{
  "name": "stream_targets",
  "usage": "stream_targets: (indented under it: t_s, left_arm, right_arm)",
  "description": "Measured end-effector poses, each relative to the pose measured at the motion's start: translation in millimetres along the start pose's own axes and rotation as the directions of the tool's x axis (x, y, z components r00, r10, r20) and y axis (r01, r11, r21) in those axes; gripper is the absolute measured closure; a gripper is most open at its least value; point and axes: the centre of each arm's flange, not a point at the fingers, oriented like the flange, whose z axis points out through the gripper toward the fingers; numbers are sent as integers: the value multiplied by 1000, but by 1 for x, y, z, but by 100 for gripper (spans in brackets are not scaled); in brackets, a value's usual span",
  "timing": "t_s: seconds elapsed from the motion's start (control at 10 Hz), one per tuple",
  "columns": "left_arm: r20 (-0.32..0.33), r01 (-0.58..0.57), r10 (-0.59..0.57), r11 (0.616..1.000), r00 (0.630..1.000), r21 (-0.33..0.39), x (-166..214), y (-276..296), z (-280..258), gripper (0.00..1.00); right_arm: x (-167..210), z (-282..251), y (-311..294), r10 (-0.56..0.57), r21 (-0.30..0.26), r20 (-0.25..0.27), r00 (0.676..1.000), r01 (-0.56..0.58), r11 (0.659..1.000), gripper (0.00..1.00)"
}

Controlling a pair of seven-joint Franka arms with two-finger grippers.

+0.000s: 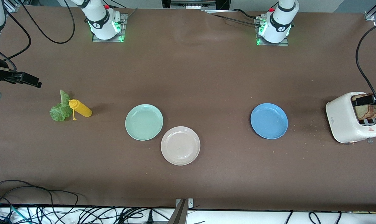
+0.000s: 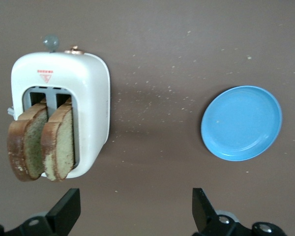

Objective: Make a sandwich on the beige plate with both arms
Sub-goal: 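Lower the left gripper onto a bread slice in the toaster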

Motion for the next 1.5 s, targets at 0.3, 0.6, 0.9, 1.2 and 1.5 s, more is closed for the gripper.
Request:
stream_targets:
  t_s: [0.3, 0.6, 0.9, 1.2, 1.5]
  left_arm:
    - [45, -21, 19, 999, 999, 35, 11, -25, 28, 0]
    - [39, -2, 0, 999, 999, 33, 16, -43, 52, 0]
    - [24, 20, -21, 999, 999, 28, 16, -66, 71, 0]
    - [5, 28, -29, 999, 1000, 29, 17, -76, 86, 0]
    - [-11, 23, -23, 999, 1000, 27, 14, -87, 103, 0]
  right_arm:
    - [0, 0, 0, 0, 0, 0, 1000, 0, 1000, 0]
    - [0, 0, 0, 0, 0, 0, 1000, 0, 1000, 0]
    - [0, 0, 0, 0, 0, 1, 1000, 0, 1000, 0]
    - [0, 0, 0, 0, 0, 1, 1000, 0, 1000, 0]
    - [0, 0, 0, 0, 0, 1, 1000, 0, 1000, 0]
